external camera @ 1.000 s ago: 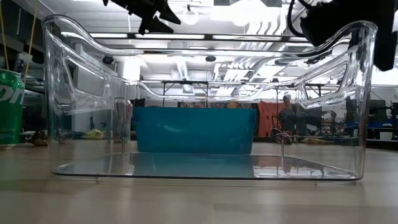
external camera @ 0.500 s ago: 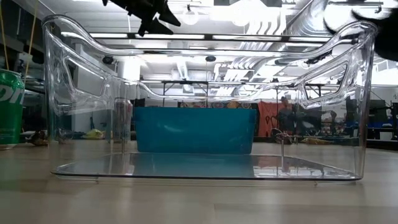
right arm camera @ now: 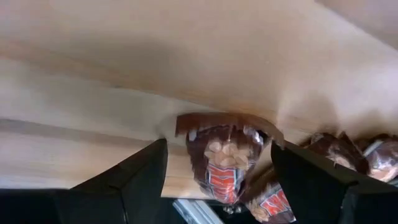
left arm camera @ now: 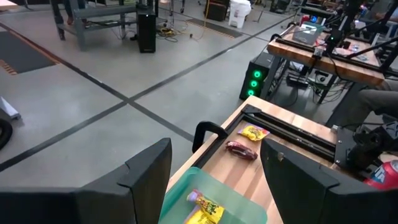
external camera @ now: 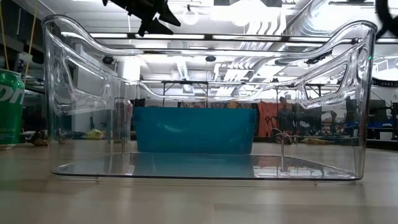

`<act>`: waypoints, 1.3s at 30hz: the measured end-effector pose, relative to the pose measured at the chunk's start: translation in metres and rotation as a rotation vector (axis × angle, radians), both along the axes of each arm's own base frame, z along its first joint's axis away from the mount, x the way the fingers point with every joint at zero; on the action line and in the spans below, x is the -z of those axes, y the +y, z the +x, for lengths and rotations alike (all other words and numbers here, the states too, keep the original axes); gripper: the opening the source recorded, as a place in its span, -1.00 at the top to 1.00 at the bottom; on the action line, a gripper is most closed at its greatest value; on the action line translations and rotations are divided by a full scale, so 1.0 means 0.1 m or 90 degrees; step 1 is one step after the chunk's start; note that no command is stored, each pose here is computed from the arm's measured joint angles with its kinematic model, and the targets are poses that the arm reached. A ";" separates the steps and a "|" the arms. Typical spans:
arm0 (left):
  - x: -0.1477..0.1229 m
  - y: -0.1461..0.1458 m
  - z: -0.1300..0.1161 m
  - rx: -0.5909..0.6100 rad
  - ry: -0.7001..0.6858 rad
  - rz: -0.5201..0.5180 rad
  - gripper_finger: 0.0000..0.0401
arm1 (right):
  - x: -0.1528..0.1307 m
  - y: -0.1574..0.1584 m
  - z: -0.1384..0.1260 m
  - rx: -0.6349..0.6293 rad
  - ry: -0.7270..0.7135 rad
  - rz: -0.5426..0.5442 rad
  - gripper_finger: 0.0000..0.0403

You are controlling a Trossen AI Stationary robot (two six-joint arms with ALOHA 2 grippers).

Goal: Sort candy
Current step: Put the brown candy into the transparent bin

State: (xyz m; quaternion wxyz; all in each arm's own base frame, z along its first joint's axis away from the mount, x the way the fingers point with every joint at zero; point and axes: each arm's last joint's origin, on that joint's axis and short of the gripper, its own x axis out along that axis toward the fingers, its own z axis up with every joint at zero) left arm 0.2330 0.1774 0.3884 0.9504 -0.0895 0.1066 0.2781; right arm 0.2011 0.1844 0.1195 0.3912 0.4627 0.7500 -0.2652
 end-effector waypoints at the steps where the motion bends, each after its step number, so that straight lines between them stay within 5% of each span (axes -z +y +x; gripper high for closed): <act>1: 0.00 0.00 0.00 -0.001 -0.002 -0.003 -0.16 | 0.03 0.00 0.01 -0.007 0.001 0.000 -0.40; 6: 0.00 0.00 0.00 -0.004 -0.008 -0.014 -0.16 | 0.04 -0.01 0.04 -0.046 -0.036 0.003 -0.21; 13: -0.04 -0.01 0.00 0.012 -0.034 -0.012 -0.16 | -0.52 -0.24 0.07 -0.112 -0.184 -0.082 0.87; 21: -0.08 -0.03 0.00 0.040 -0.051 -0.006 -0.16 | -1.52 -0.98 0.02 -0.094 -0.508 -0.301 0.78; 26: -0.09 -0.08 0.01 0.138 -0.064 -0.024 -0.16 | -1.74 -1.35 0.20 -0.073 -0.697 -0.398 0.91; 30: -0.09 -0.11 0.02 0.208 -0.073 -0.043 -0.16 | -1.65 -1.42 0.51 -0.129 -0.778 -0.318 0.86; 35: -0.09 -0.13 0.03 0.207 -0.073 -0.041 -0.16 | -1.44 -1.29 0.91 -0.181 -0.866 -0.162 0.74; 39: -0.09 -0.13 0.03 0.207 -0.073 -0.042 -0.16 | -1.32 -1.18 1.07 -0.205 -0.854 -0.093 0.69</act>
